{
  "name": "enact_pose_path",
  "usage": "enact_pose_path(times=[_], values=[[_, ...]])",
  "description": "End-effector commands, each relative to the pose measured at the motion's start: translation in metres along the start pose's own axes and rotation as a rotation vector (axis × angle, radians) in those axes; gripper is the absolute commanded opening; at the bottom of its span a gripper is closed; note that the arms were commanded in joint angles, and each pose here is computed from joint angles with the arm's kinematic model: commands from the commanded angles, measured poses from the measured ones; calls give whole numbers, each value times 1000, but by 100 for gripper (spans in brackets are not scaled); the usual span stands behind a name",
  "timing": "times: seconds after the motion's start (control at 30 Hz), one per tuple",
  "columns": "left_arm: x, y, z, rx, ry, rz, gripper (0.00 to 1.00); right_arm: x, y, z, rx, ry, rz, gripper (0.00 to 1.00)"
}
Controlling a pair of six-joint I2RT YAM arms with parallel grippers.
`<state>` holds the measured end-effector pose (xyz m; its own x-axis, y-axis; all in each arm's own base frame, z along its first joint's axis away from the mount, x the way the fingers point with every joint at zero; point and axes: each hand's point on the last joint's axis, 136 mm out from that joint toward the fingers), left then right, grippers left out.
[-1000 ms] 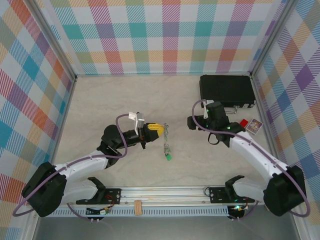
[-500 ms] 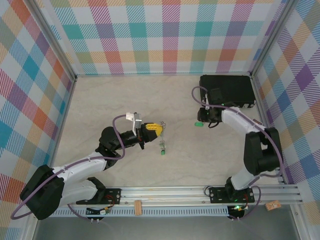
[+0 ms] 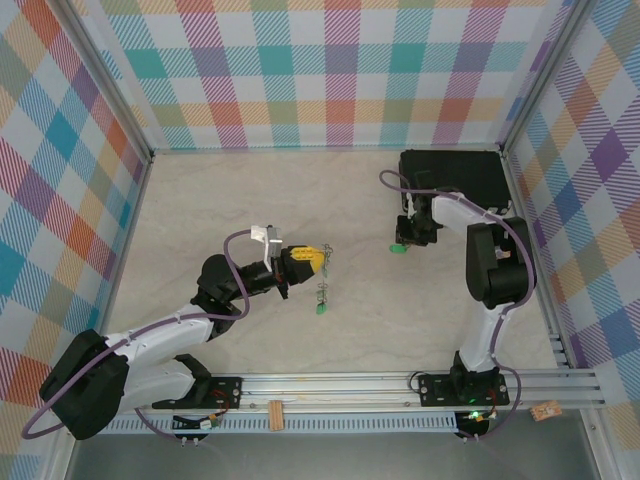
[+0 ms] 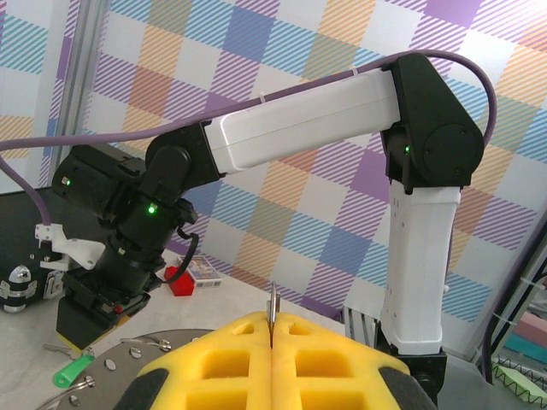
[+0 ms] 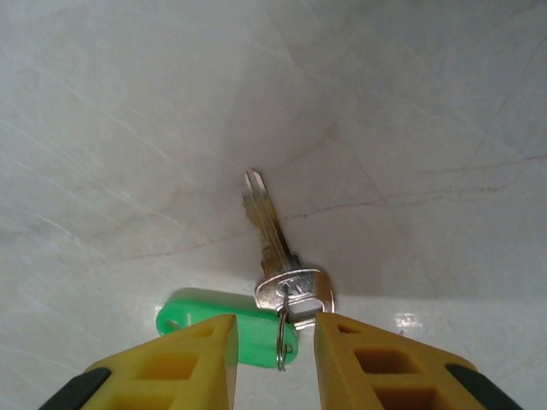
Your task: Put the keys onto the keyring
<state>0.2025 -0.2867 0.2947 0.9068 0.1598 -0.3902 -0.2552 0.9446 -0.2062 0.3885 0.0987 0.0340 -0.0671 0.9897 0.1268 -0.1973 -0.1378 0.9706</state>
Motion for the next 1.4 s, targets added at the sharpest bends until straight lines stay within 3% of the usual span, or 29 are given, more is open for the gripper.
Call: enact_pose_path(times=[0.0,0.27,0.47,0.83,1.37], values=[[-12,3,17,-67,-39,-36,0,0,1,-2,33,13,9,27],[-11,2,16,-67,-32,-39,0,-1,-6,-3,51,9,14,22],[-11,3,15,-64,-30,-38,0,3,2,2,31,6,34,0],[2,0,18,-92,12,14,0,38,69,14,-126,-7,178,0],[6,5,8,-105,28,14,0,75,53,-95,-166,-105,163,0]])
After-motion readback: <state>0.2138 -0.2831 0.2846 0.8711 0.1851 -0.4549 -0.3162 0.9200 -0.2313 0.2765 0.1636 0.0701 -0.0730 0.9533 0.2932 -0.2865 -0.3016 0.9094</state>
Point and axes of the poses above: each hand's point on the last joint's axis, 136 mm out from that joint toward the fingers, its own y axis back along the fingers, its own x axis along the line the jaws close on, z = x × y, and after that the axes turned 5 degrees about y, right-handed
